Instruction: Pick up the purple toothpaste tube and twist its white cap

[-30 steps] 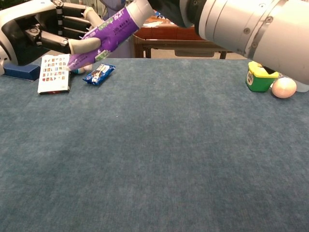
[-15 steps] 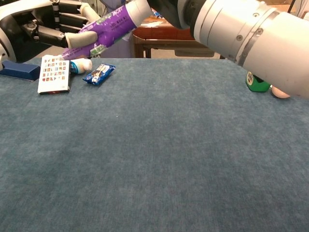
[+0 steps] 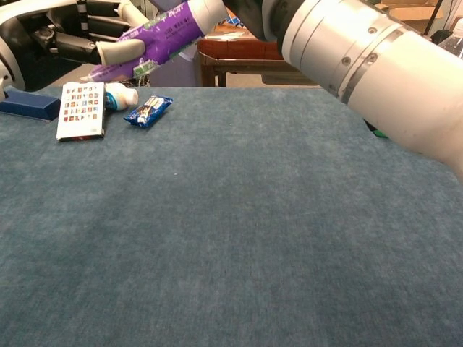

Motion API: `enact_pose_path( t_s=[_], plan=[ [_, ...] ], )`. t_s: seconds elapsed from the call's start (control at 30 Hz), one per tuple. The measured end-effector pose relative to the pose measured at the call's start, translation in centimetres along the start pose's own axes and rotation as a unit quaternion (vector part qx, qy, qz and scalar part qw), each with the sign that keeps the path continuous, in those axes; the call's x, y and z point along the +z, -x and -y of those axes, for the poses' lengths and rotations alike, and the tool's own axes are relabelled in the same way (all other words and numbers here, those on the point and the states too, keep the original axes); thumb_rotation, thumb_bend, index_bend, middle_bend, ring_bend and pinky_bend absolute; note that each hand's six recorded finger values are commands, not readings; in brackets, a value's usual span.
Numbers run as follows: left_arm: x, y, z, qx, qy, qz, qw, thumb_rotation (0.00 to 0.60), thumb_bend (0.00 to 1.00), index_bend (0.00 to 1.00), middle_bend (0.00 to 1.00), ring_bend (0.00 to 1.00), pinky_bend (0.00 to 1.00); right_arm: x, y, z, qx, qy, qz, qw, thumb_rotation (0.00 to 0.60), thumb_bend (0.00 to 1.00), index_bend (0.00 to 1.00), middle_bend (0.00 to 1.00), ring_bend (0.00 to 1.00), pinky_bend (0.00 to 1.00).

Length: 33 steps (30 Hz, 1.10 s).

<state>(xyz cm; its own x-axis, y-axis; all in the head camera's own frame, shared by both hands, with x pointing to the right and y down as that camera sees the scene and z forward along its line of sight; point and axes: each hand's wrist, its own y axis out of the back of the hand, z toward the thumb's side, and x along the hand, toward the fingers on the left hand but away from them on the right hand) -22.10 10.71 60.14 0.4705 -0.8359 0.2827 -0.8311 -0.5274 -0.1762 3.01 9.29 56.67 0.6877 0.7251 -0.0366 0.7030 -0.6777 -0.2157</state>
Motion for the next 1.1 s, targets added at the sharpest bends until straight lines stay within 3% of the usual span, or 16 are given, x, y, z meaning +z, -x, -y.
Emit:
enact_pose_path(
  t_s=[0.3,0.7,0.8,1.1],
  plan=[
    [-0.1,0.1,-0.4,-0.002,-0.01,-0.005,0.9999,0.6,0.5,0.67,0.82,0.56,0.47,-0.2,-0.2,0.0,0.007,0.003,-0.004,1.0,0.115,0.02,0.0,0.0,0.0,0.0],
    [-2.2,0.6,-0.3,-0.037,-0.104,-0.026,0.9935,0.6,0.49,0.66,0.81,0.55,0.47,1.4,-1.6,-4.5,0.014,-0.103,0.003,0.9946,0.115,0.02,0.0,0.0,0.0,0.0],
    [-3.1,0.6,-0.2,-0.054,-0.146,-0.032,0.9873,0.6,0.49,0.65,0.8,0.54,0.47,1.3,-2.3,-5.7,0.016,-0.129,0.015,0.9914,0.115,0.02,0.0,0.0,0.0,0.0],
    [-7.0,0.9,1.1,-0.11,-0.271,-0.056,0.9548,0.6,0.49,0.62,0.76,0.52,0.47,0.1,-5.2,-8.9,0.02,-0.199,0.06,0.9779,0.115,0.02,0.0,0.0,0.0,0.0]
  ],
)
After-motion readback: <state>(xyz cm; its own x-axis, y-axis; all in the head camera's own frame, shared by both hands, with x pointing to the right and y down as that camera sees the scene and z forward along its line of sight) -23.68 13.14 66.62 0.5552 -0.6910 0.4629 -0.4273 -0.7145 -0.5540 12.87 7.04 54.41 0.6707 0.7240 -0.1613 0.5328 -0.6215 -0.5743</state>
